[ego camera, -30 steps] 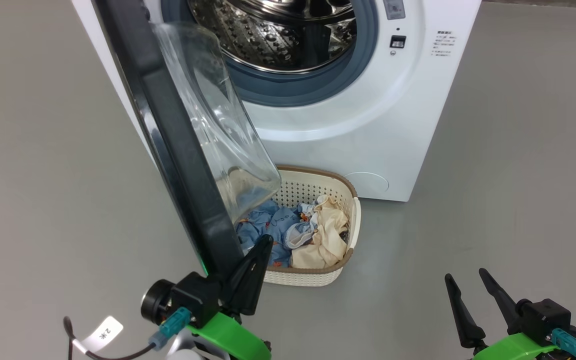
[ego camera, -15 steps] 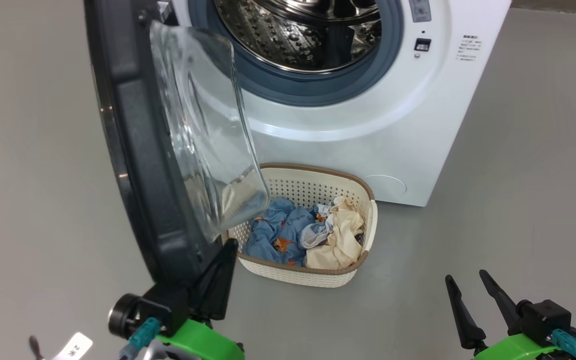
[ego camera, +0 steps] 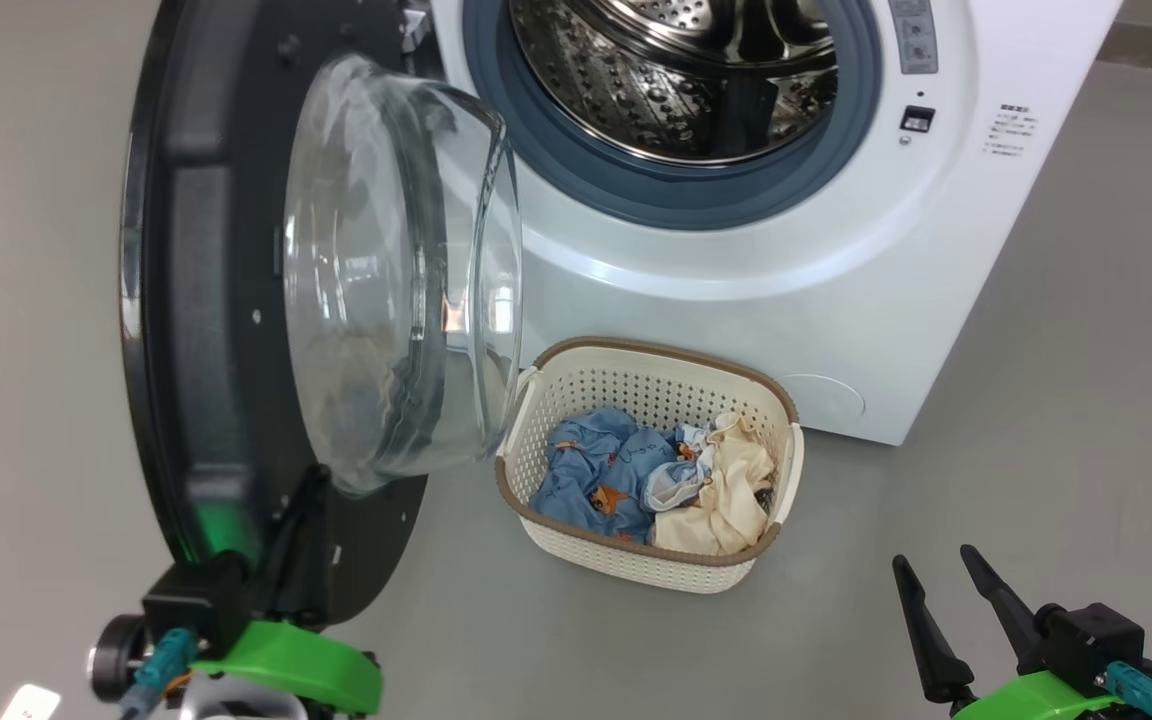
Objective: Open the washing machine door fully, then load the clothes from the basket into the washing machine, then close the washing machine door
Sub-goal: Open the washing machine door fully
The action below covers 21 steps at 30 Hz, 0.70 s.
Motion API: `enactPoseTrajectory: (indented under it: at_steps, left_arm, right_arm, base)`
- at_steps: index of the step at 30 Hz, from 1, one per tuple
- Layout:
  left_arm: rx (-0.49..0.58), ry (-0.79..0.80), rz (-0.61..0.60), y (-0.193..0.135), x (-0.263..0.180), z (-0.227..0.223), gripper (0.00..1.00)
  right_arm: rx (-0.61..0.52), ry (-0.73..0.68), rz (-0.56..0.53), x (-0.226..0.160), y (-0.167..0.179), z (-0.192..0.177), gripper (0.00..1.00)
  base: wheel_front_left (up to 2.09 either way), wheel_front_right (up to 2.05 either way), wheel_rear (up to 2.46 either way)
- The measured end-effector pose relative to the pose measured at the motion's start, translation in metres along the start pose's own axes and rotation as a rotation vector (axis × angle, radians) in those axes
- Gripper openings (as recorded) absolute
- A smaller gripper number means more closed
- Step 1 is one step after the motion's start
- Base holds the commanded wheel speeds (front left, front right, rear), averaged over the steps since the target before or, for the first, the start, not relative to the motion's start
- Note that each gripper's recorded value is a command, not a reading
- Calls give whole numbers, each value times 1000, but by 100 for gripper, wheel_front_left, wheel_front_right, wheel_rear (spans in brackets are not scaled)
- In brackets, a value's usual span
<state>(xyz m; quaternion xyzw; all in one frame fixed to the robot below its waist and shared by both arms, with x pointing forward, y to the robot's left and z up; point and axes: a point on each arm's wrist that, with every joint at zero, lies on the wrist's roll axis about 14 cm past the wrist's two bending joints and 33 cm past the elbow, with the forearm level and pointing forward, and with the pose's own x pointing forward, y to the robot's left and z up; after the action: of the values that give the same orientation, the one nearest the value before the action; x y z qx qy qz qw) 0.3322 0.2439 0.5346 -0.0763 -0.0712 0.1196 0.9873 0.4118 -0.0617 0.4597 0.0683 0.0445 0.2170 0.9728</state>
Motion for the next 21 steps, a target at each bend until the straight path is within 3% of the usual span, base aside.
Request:
enactPoseTrajectory:
  at_steps: [21]
  left_arm:
    - [11, 38, 240, 86, -8, -6, 0]
  right_arm:
    - [-5, 32, 12, -4, 0, -10, 100]
  base:
    - [0, 0, 0]
